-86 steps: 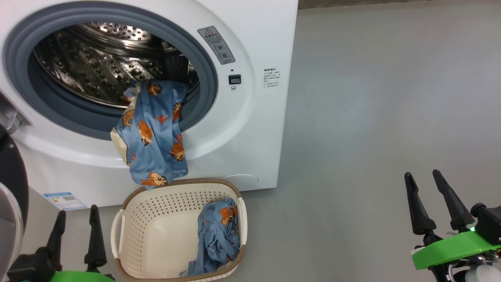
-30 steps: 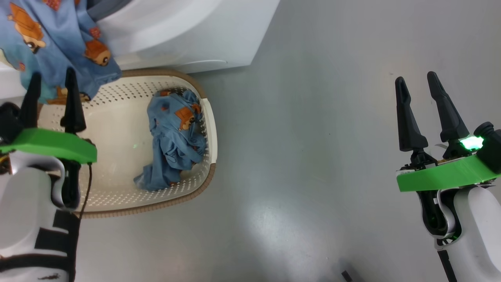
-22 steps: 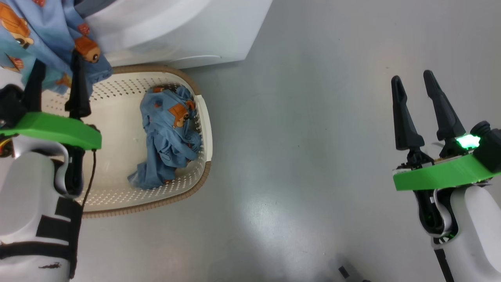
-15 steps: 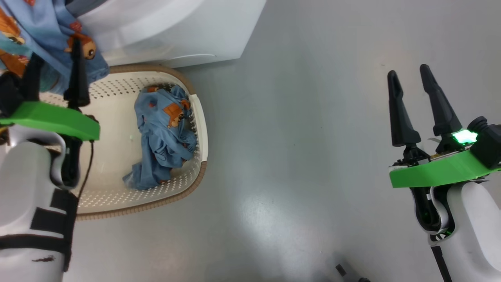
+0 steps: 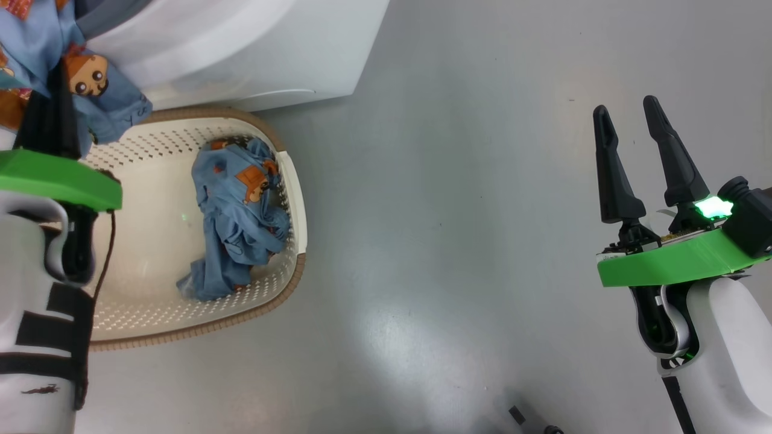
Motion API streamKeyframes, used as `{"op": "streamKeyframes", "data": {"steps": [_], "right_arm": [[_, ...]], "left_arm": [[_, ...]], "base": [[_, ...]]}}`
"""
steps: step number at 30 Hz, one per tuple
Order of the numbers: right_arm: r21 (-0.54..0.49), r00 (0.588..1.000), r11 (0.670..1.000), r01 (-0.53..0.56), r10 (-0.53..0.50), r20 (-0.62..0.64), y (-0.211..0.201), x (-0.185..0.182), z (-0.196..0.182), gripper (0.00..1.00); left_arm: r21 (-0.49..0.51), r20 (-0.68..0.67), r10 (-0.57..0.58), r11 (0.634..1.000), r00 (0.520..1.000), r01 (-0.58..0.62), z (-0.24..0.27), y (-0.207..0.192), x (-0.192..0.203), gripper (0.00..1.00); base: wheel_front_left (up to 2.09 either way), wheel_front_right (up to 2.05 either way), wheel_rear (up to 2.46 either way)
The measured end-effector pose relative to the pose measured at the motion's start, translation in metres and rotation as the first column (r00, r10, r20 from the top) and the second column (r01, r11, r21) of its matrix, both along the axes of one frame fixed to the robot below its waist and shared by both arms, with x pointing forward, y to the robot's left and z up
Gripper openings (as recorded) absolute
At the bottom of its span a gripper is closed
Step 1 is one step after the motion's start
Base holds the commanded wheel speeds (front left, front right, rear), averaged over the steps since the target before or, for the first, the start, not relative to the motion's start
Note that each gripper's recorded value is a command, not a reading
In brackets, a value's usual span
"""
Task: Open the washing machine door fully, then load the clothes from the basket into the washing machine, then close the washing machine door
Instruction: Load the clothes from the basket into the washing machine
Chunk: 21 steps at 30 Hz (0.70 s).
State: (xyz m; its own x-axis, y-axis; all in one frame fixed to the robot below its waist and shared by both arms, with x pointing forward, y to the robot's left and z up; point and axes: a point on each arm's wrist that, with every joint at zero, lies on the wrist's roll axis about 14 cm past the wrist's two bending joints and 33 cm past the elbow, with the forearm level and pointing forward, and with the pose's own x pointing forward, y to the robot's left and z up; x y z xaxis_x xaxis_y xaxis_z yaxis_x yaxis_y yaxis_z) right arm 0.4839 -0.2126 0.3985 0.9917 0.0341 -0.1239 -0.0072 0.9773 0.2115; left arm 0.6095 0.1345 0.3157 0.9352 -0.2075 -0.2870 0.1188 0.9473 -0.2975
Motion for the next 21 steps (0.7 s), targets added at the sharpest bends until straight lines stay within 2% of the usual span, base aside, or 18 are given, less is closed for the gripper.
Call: {"op": "streamKeyframes", "data": {"steps": [12, 16, 21], "right_arm": [[0.012, 1.000, 1.000, -0.012, 0.012, 0.018, 0.006, 0.003, 0.005, 1.00], [0.017, 1.000, 1.000, -0.018, 0.017, 0.025, 0.009, 0.005, 0.007, 1.00], [0.019, 0.999, 1.000, -0.023, 0.023, 0.029, 0.011, 0.005, 0.009, 1.00]], "left_arm": [[0.053, 0.014, 0.150, 0.987, 0.989, -0.151, 0.009, 0.055, 0.000, 0.00], [0.080, 0.059, 0.206, 0.974, 0.977, -0.210, 0.024, 0.075, 0.005, 0.00], [0.110, 0.166, 0.208, 0.968, 0.964, -0.227, 0.055, 0.082, 0.016, 0.00]], "base": [[0.00, 0.00, 0.00], [0.00, 0.00, 0.00], [0.00, 0.00, 0.00]]}}
